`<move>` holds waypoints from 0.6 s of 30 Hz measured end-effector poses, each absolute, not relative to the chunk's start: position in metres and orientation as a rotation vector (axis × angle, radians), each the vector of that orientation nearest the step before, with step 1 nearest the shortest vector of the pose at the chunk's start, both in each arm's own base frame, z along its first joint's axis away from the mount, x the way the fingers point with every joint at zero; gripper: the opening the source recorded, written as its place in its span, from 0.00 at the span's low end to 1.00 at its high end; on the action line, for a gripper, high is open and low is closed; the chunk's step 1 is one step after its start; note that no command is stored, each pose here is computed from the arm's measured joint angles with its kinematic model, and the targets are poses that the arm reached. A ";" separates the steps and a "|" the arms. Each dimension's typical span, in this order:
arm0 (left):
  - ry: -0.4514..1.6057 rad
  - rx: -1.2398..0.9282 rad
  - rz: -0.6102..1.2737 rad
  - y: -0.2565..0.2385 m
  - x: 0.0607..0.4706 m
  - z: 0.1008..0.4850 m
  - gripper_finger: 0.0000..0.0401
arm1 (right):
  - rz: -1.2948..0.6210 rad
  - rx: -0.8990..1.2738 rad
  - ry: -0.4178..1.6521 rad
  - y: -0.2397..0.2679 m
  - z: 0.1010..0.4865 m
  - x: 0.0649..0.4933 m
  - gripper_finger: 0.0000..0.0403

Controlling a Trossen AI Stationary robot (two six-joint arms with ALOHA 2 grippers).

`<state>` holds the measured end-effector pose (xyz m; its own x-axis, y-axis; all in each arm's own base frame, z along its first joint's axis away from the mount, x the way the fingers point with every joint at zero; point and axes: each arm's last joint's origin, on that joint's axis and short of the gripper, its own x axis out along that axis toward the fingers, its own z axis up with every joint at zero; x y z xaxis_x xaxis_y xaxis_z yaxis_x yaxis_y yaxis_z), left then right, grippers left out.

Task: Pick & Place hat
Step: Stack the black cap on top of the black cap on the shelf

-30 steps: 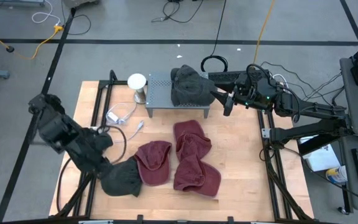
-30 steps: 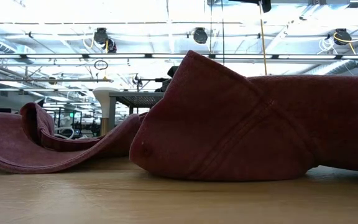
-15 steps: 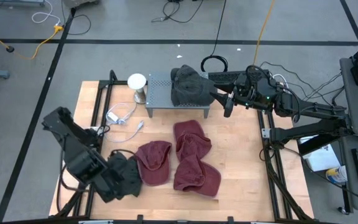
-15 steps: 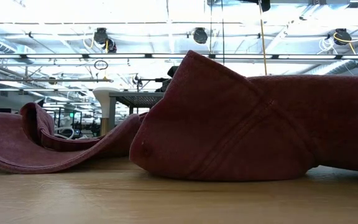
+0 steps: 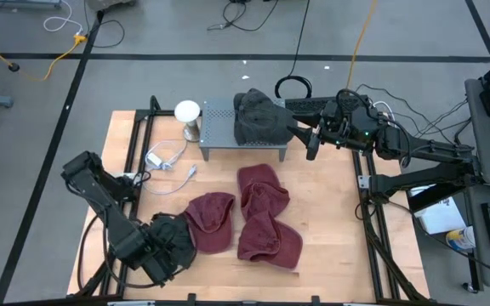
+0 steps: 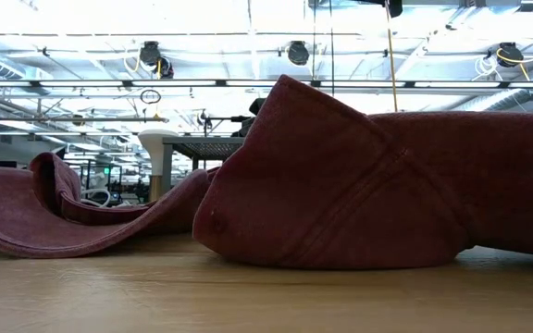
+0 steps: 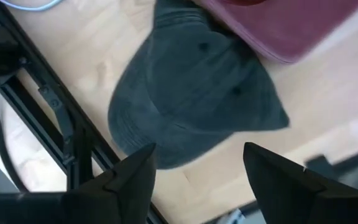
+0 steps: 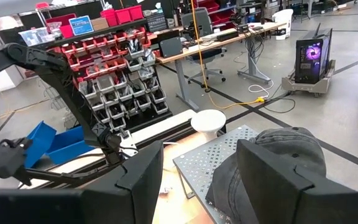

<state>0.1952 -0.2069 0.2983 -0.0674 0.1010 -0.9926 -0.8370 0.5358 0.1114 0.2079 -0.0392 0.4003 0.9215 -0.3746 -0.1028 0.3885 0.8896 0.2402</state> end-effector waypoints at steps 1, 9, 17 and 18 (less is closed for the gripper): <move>1.438 -0.672 0.884 -0.206 0.195 0.295 0.63 | -0.396 0.261 0.054 -0.039 0.400 0.208 0.49; 1.435 -0.685 0.918 -0.204 0.197 0.268 0.66 | -0.397 0.260 0.054 -0.039 0.400 0.208 0.49; 1.480 -0.709 0.942 -0.200 0.194 0.228 0.62 | -0.397 0.260 0.059 -0.039 0.400 0.208 0.49; 1.481 -0.704 0.952 -0.199 0.194 0.225 0.62 | -0.398 0.260 0.062 -0.039 0.400 0.208 0.49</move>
